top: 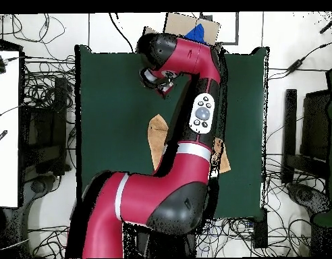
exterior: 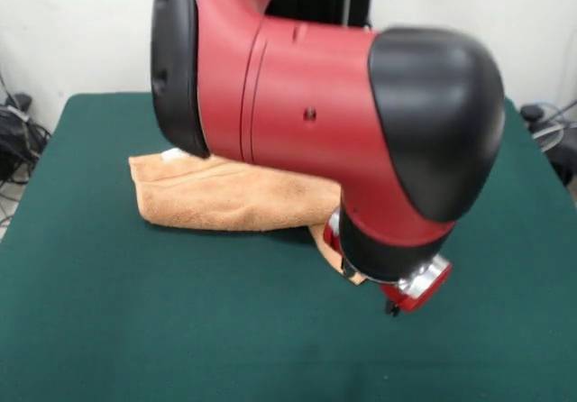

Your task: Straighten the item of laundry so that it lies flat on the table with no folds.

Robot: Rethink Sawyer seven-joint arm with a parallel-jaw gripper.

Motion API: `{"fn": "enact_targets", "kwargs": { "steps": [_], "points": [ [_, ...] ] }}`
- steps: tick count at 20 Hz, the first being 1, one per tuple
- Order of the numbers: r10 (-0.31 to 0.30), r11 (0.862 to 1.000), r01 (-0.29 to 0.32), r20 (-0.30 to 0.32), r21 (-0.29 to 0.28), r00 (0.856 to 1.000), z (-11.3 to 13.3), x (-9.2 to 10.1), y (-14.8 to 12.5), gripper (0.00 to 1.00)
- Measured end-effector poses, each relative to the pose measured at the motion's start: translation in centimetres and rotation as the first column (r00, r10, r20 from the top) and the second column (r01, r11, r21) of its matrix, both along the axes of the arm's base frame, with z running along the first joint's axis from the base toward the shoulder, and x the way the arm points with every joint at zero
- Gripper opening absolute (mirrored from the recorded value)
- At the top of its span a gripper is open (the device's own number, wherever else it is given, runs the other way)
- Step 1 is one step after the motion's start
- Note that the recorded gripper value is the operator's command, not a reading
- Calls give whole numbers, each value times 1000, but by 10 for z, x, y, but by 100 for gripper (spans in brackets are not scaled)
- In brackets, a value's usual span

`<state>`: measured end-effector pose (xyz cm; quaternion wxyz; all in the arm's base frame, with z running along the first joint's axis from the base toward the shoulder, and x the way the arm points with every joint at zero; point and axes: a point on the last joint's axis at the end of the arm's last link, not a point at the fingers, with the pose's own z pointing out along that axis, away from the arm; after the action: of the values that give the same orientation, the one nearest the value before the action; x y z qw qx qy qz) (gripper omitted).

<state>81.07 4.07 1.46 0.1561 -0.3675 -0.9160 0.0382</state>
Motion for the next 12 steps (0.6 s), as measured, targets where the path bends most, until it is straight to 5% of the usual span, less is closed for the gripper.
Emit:
{"fn": "enact_targets", "kwargs": {
  "steps": [12],
  "points": [
    [-20, 999, 22, -51, 35, 999, -35, -15, 4, 100]
  ]
}}
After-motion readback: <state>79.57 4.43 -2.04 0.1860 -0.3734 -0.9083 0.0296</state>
